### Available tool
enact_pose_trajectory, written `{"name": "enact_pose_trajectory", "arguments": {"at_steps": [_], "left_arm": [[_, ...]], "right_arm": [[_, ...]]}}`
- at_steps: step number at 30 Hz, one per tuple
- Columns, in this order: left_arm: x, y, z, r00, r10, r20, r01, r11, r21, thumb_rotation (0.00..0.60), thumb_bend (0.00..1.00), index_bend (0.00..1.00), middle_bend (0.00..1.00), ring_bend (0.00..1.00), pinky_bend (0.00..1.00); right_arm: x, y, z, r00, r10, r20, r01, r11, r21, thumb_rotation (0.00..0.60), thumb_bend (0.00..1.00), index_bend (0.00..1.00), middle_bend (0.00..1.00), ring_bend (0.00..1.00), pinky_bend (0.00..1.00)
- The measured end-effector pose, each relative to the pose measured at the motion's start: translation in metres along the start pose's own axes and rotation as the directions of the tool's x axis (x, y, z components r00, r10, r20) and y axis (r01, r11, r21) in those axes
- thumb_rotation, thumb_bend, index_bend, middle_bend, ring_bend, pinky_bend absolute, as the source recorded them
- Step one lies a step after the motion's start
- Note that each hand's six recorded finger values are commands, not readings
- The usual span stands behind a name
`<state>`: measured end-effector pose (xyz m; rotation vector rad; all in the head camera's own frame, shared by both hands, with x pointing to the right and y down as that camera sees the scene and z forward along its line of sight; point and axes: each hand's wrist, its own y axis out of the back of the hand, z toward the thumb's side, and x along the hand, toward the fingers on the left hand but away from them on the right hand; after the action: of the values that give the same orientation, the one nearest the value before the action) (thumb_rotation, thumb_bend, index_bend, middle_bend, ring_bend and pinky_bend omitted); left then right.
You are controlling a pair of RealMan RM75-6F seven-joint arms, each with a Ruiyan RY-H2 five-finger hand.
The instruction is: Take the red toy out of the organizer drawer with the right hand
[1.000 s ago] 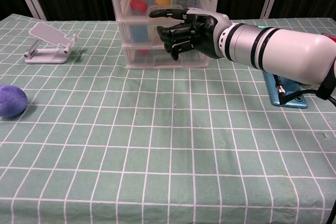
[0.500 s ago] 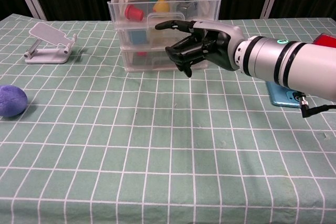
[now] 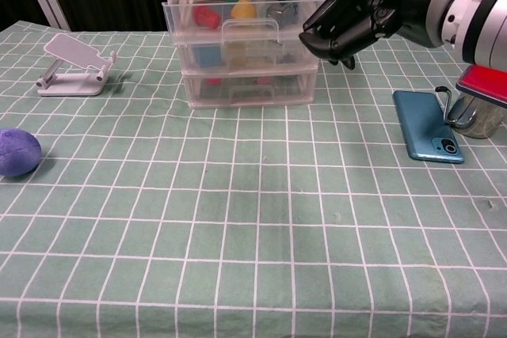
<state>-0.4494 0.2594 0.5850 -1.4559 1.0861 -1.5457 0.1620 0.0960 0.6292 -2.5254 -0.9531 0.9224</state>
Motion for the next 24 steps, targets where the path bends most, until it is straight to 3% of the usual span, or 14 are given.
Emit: {"name": "enact_pose_trajectory", "arguments": {"at_steps": [13,24], "left_arm": [[-0.002,-0.001,-0.002,1.0,-0.01,-0.013,0.01,1.0,0.005,0.6,0.0,0.28,0.19,0.14,0.21],[-0.002,-0.004,-0.004,1.0,-0.016,-0.019,0.016,1.0,0.001,0.6,0.0,0.28,0.19,0.14,0.21]], "right_arm": [[-0.038,0.012,-0.013,0.989,0.021,0.148,-0.032,0.997,0.072,0.6,0.46,0.14,0.72,0.65,0.71],[-0.029,0.009,-0.01,0.987,0.046,0.155,-0.06,0.994,0.089,0.6,0.46,0.21,0.73,0.65,0.72]]}}
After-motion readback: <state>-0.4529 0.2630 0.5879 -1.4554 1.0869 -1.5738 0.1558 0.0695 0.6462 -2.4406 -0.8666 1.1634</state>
